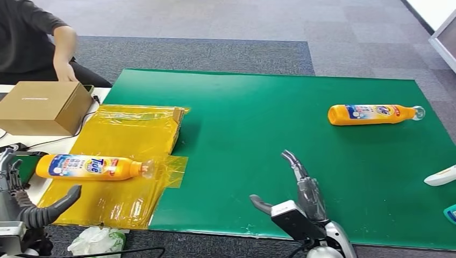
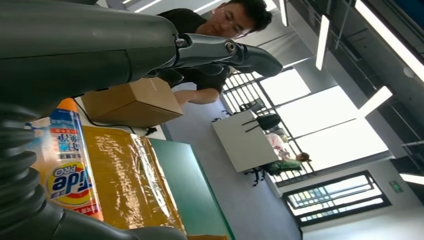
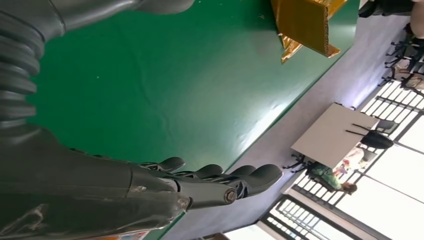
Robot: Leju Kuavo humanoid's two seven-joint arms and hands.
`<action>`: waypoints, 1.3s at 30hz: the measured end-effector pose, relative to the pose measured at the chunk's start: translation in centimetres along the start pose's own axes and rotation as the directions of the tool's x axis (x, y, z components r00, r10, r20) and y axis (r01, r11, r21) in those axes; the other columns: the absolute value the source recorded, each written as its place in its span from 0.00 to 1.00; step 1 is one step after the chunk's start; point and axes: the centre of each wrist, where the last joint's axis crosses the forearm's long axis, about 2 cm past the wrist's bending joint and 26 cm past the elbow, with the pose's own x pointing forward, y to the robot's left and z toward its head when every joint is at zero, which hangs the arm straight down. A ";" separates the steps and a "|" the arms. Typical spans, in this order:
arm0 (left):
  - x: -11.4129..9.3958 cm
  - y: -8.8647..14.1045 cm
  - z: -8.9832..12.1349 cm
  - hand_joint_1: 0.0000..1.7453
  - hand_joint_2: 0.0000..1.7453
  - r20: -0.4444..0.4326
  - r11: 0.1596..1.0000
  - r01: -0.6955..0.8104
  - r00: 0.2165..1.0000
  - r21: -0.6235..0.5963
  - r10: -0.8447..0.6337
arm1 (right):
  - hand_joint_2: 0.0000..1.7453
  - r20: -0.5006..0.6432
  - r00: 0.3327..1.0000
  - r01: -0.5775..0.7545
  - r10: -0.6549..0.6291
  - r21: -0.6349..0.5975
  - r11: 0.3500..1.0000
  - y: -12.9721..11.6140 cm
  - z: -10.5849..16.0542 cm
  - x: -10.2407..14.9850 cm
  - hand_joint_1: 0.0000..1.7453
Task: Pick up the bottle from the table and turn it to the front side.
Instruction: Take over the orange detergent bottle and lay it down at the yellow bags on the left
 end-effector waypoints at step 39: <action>-3.9 0.2 4.3 0.00 1.00 -0.227 0.897 -0.438 0.880 -0.053 0.417 | 1.00 0.165 0.983 0.060 -0.077 0.103 0.993 0.5 0.4 1.3 0.00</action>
